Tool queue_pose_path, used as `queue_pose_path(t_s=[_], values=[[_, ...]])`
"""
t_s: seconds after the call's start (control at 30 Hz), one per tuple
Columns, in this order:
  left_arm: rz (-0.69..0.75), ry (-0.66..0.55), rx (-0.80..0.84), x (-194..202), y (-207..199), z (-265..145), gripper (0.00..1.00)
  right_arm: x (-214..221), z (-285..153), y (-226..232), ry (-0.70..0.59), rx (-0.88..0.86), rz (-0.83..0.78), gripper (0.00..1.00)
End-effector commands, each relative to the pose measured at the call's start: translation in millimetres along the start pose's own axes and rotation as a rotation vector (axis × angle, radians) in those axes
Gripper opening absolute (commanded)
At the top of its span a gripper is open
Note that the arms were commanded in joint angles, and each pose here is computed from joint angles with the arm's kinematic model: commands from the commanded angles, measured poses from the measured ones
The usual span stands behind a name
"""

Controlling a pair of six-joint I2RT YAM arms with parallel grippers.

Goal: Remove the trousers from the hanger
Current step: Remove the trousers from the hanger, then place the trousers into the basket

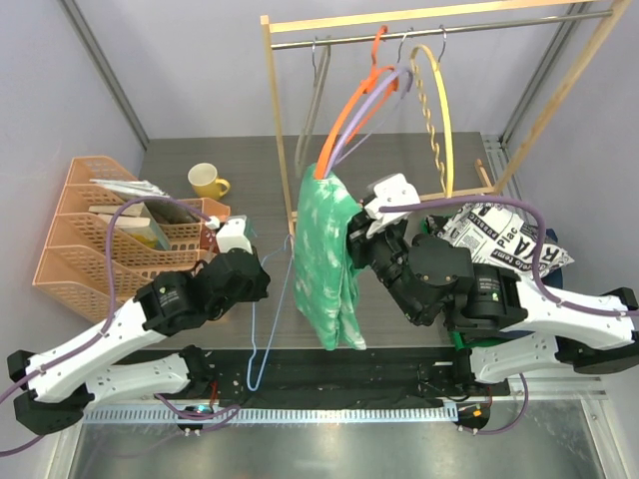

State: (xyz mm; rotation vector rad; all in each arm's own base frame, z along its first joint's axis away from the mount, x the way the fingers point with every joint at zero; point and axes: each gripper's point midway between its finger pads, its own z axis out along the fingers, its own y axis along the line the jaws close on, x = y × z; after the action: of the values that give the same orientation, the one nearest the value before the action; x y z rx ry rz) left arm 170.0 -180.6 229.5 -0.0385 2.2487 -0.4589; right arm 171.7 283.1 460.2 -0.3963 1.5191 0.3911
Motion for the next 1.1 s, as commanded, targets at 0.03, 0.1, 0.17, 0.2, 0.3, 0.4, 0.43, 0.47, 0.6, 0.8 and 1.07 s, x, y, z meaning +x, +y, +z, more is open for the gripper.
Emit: queue_pose_path(t_s=[0.03, 0.1, 0.17, 0.2, 0.3, 0.4, 0.43, 0.47, 0.6, 0.8, 1.07], values=[[-0.003, -0.057, -0.030, -12, 13, -7, 0.00, 9, -14, -46, -0.016, 0.172, 0.056, 0.01], [0.000, -0.063, -0.033, -14, 15, -10, 0.00, 28, -16, -56, 0.002, 0.230, 0.047, 0.01], [0.002, -0.070, -0.033, -16, 16, -12, 0.00, 53, -17, -64, 0.021, 0.258, 0.046, 0.01], [0.004, -0.071, -0.034, -17, 16, -13, 0.00, 60, -17, -64, 0.024, 0.262, 0.072, 0.01], [0.000, -0.077, -0.027, -19, 16, -16, 0.00, 91, -19, -73, 0.054, 0.284, 0.075, 0.01], [-0.003, -0.084, -0.017, -22, 14, -18, 0.00, 119, -21, -81, 0.079, 0.319, 0.087, 0.01], [-0.002, -0.087, -0.014, -23, 14, -19, 0.00, 132, -21, -82, 0.092, 0.329, 0.090, 0.01], [0.000, -0.089, -0.015, -24, 14, -19, 0.00, 138, -20, -88, 0.098, 0.348, 0.095, 0.01], [0.002, -0.089, -0.008, -25, 13, -20, 0.00, 162, -20, -110, 0.120, 0.408, 0.120, 0.01], [0.000, -0.084, 0.004, -22, 11, -19, 0.00, 180, -4, -159, 0.141, 0.529, 0.199, 0.01], [-0.004, -0.087, 0.009, -22, 16, -24, 0.00, 167, 39, -224, 0.124, 0.523, 0.306, 0.01]])
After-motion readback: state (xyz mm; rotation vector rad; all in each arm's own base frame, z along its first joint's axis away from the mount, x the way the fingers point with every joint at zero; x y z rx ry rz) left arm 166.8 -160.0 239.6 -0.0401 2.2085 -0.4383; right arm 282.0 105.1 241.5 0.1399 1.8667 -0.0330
